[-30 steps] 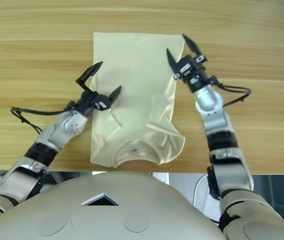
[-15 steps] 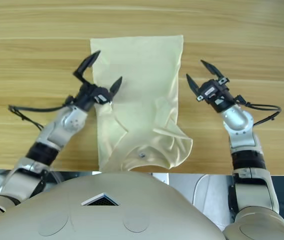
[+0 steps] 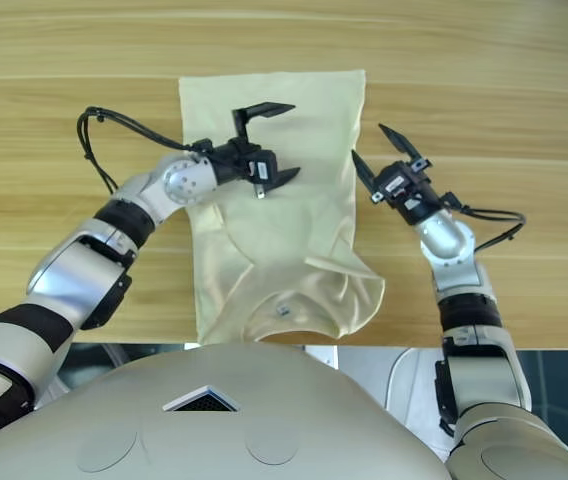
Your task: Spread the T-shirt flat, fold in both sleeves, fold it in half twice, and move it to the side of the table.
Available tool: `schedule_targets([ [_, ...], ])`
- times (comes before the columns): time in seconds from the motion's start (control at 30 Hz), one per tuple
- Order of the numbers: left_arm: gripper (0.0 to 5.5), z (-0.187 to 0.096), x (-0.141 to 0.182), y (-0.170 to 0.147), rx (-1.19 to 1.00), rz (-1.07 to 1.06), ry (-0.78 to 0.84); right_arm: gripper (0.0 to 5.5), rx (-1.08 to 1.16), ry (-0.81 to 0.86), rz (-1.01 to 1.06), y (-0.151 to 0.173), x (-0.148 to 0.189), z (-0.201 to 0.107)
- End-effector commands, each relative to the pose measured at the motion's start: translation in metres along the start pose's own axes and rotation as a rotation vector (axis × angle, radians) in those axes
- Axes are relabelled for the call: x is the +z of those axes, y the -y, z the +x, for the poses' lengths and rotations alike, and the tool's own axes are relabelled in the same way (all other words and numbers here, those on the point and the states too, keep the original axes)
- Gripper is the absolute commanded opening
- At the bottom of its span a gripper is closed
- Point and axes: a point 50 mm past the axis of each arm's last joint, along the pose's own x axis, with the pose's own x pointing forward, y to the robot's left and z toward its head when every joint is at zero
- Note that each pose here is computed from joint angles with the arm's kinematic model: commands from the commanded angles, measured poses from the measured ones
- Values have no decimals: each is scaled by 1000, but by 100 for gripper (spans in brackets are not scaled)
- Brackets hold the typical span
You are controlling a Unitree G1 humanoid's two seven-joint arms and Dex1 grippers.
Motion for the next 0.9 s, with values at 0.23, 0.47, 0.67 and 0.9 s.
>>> schedule_targets([
  [0.23,540,-37,-45,19,2,42,-278,271,-4,8,-22,7,3,4],
  [0.47,540,-41,-52,8,87,48,-327,271,92,46,-22,-9,15,-4],
  [0.67,540,-41,-55,2,129,48,-353,271,244,-39,-55,-21,10,-34],
  [0.9,540,-46,-61,1,132,25,-410,271,384,-81,-23,-40,12,-60],
])
